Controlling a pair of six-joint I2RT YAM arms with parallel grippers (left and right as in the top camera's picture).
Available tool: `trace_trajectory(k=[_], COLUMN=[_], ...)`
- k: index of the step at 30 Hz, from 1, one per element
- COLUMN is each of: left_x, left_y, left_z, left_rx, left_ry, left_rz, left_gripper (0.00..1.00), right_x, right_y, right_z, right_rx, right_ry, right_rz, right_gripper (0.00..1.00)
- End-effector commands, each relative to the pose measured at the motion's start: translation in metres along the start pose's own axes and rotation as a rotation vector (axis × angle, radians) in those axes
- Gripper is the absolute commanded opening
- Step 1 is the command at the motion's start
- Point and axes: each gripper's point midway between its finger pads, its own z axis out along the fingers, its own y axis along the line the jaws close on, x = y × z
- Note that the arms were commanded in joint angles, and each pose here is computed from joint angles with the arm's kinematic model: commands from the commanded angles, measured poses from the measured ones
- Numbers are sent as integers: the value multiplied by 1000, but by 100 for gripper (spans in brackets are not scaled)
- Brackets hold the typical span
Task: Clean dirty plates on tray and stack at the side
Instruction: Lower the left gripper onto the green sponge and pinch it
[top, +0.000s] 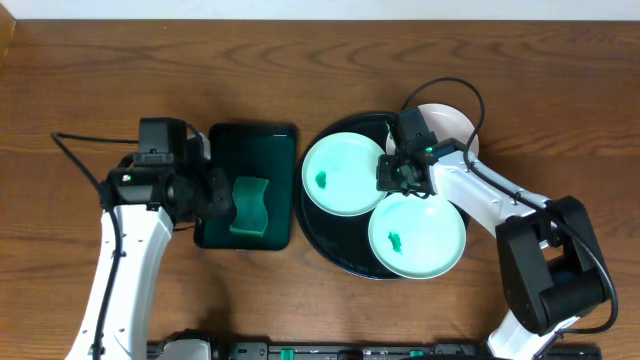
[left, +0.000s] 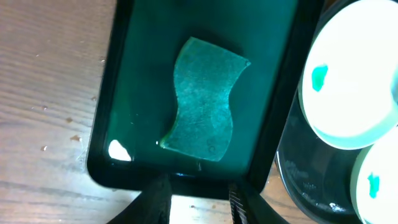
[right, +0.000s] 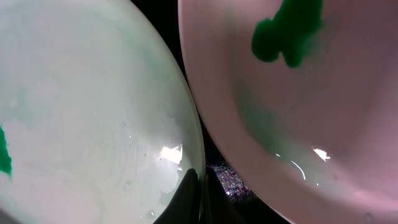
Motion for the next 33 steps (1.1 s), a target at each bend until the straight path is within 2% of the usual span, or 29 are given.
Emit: trace_trajectory(k=[1, 6, 17, 33], left_x=[5, 4, 3, 3], left_y=[-1, -5, -2, 0], left_z=[18, 43, 88, 102], left_rx=[-42, -82, -107, -114], left_ry=[48, 93, 172, 191], left_rz=[23, 55, 44, 41], left_gripper=[35, 41, 40, 40], right_x=[1, 1, 1, 1], right_y=[-2, -2, -2, -2], right_z=[1, 1, 1, 1], right_rx=[17, 17, 17, 16], right_ry=[-2, -2, -2, -2], right_rz=[1, 0, 0, 0], right_gripper=[2, 1, 2, 2])
